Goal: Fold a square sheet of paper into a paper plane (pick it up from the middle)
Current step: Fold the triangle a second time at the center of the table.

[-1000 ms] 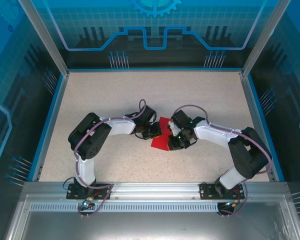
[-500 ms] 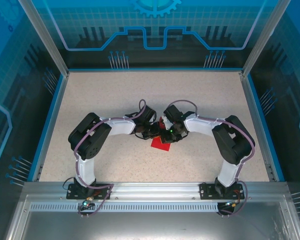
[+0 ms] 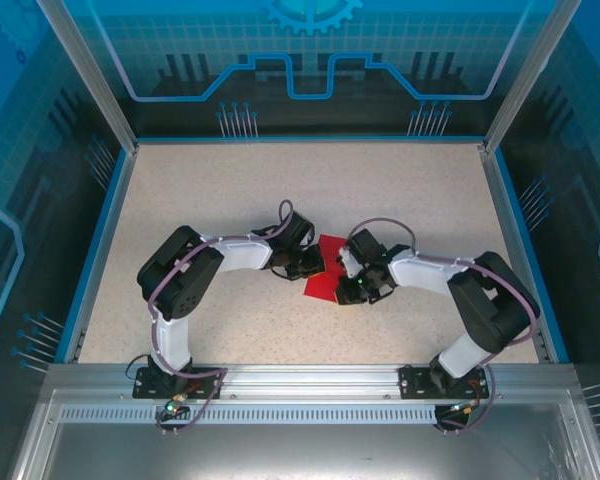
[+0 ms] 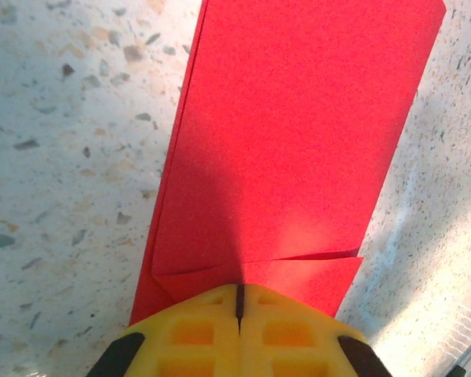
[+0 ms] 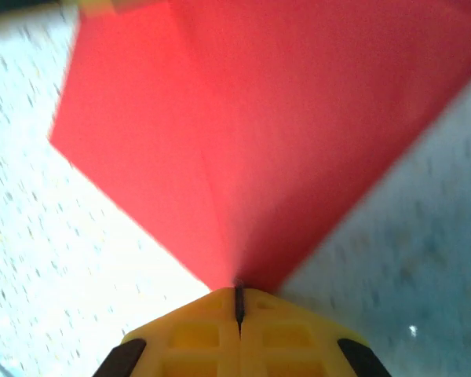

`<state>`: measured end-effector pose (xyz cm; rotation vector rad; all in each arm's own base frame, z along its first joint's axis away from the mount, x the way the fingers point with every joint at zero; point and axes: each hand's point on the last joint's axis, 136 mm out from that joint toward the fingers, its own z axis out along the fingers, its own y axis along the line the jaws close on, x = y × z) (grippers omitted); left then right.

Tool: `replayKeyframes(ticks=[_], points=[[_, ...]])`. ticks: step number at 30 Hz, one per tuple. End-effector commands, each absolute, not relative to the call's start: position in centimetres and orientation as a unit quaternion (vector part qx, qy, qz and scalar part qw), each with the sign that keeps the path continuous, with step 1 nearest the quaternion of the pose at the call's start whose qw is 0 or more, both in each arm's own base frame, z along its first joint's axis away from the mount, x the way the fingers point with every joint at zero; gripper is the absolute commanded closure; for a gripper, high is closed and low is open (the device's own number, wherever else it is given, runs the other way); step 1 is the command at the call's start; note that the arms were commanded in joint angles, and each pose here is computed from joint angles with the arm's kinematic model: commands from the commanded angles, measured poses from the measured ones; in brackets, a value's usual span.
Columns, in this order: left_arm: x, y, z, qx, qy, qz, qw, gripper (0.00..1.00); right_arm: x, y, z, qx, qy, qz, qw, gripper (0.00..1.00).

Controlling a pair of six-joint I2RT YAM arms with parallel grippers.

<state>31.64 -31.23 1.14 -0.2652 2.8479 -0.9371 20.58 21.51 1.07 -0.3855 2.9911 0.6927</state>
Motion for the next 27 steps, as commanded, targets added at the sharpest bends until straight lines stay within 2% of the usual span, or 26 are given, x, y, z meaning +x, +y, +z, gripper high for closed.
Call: replayKeyframes(ticks=[1, 6, 13, 19, 27], points=[[28.2, -26.6, -5.2, -0.131, 0.973, -0.189, 0.007, 0.98, 17.1, 19.0, 1.1, -0.110, 0.973, 0.198, -0.040, 1.00], [28.4, -27.0, -4.8, -0.126, 0.972, -0.200, 0.009, 0.99, 20.3, 21.0, 4.0, -0.110, 0.966, 0.232, 0.024, 1.00], [29.0, -28.0, -3.9, -0.117, 0.968, -0.222, 0.014, 0.99, 23.3, 23.4, 3.0, -0.100, 0.963, 0.247, 0.030, 1.00], [29.7, -29.0, -2.7, -0.103, 0.964, -0.244, 0.026, 0.98, 22.7, 22.1, 0.3, -0.089, 0.974, 0.211, 0.003, 1.00], [30.8, -32.3, 2.4, -0.024, 0.935, -0.343, 0.081, 0.95, 21.5, 20.7, -1.3, -0.081, 0.980, 0.180, -0.019, 1.00]])
